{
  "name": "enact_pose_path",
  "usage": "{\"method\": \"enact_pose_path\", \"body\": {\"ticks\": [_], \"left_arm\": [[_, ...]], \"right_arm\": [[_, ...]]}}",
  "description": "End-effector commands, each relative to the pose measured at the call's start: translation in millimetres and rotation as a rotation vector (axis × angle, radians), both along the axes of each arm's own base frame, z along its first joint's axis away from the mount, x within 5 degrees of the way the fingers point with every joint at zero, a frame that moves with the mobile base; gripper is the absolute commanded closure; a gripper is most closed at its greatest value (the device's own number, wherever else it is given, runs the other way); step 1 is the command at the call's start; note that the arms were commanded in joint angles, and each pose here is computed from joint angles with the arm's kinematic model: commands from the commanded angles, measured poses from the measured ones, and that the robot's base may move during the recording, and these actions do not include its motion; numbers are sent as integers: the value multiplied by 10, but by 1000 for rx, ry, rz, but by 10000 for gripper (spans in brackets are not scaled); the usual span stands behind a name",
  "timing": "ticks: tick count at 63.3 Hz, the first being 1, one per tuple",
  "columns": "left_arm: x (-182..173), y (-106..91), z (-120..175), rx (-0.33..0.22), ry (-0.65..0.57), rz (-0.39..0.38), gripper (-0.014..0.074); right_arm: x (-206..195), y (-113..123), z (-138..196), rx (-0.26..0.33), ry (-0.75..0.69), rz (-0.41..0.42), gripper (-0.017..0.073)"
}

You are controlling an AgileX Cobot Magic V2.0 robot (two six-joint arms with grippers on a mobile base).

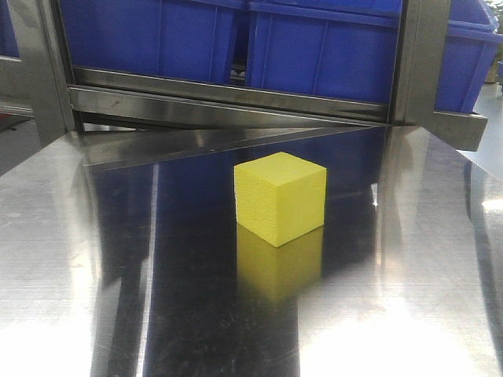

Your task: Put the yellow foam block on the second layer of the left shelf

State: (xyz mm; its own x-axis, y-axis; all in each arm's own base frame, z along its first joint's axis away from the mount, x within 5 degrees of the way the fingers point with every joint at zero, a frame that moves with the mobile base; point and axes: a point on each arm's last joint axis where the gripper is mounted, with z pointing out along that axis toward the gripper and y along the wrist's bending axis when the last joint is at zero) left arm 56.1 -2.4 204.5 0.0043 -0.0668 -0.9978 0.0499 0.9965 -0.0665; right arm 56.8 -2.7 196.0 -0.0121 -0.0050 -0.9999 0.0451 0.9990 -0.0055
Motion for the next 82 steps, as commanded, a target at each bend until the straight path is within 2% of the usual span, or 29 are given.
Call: {"method": "enact_pose_path", "body": {"ticks": [1, 46, 58, 65, 74, 82], "left_arm": [[-2, -12, -7, -15, -72, -15, 457], [-2, -11, -12, -14, -67, -14, 457], [-2, -11, -12, -14, -67, -14, 457], [-2, -12, -7, -15, -72, -15, 457], [-2, -12, -7, -15, -72, -15, 457], [-2, -11, -12, -14, -67, -14, 457]], "right_arm": [[-28, 5, 169, -20, -128, 4, 503], [-28, 5, 169, -20, -128, 4, 503], [-34, 7, 211, -23, -175, 5, 503], [-64, 8, 357, -25, -218, 5, 503], [-155, 10, 770, -28, -279, 2, 503], [-129, 5, 1163, -24, -236, -1, 502]]}}
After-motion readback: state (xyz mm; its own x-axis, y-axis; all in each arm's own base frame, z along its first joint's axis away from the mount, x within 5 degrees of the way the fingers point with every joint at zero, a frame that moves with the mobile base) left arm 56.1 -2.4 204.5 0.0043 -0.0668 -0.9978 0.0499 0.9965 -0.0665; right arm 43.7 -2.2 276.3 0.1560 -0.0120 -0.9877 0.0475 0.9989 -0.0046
